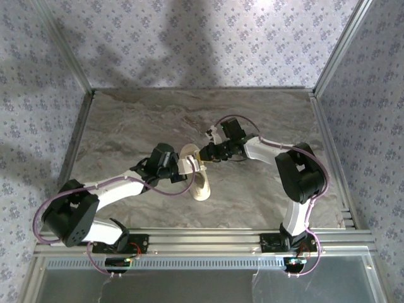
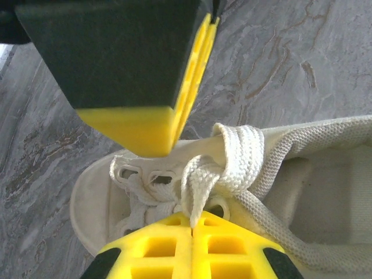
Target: Tie the shoes
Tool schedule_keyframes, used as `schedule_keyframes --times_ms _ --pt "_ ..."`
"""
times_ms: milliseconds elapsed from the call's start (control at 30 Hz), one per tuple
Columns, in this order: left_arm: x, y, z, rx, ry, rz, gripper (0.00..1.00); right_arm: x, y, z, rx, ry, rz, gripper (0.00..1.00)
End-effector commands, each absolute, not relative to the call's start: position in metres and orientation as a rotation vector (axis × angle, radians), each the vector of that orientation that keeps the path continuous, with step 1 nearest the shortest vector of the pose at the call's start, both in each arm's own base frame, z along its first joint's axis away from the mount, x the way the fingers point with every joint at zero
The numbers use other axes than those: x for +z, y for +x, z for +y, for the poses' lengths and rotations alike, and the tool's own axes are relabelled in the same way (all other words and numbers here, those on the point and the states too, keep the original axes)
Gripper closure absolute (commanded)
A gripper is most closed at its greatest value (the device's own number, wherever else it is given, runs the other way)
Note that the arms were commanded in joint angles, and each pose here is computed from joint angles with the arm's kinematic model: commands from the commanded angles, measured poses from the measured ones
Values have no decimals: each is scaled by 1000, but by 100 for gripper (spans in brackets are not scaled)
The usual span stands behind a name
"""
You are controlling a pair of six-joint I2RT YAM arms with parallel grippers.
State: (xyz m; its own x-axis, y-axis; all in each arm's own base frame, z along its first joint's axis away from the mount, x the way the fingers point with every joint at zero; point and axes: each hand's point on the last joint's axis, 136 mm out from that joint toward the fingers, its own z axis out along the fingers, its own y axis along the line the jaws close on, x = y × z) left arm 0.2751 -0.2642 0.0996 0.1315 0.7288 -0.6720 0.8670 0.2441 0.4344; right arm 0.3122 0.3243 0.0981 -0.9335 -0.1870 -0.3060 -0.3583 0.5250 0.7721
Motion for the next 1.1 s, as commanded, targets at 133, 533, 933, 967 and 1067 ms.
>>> schedule_keyframes --times_ms 133,533,933,967,1067 --pt "118 288 -277 -207 1470 1574 100 108 308 337 1471 -501 2564 82" --pt "116 294 -282 -207 1463 1573 100 110 300 342 1525 -528 2564 79" --pt "104 293 -283 -211 1482 1595 99 118 303 339 1499 -512 2551 71" --pt "105 294 -283 -209 1481 1594 100 120 303 338 1488 -514 2544 70" --pt "105 294 -282 -199 1471 1595 100 127 305 333 1460 -508 2531 68"
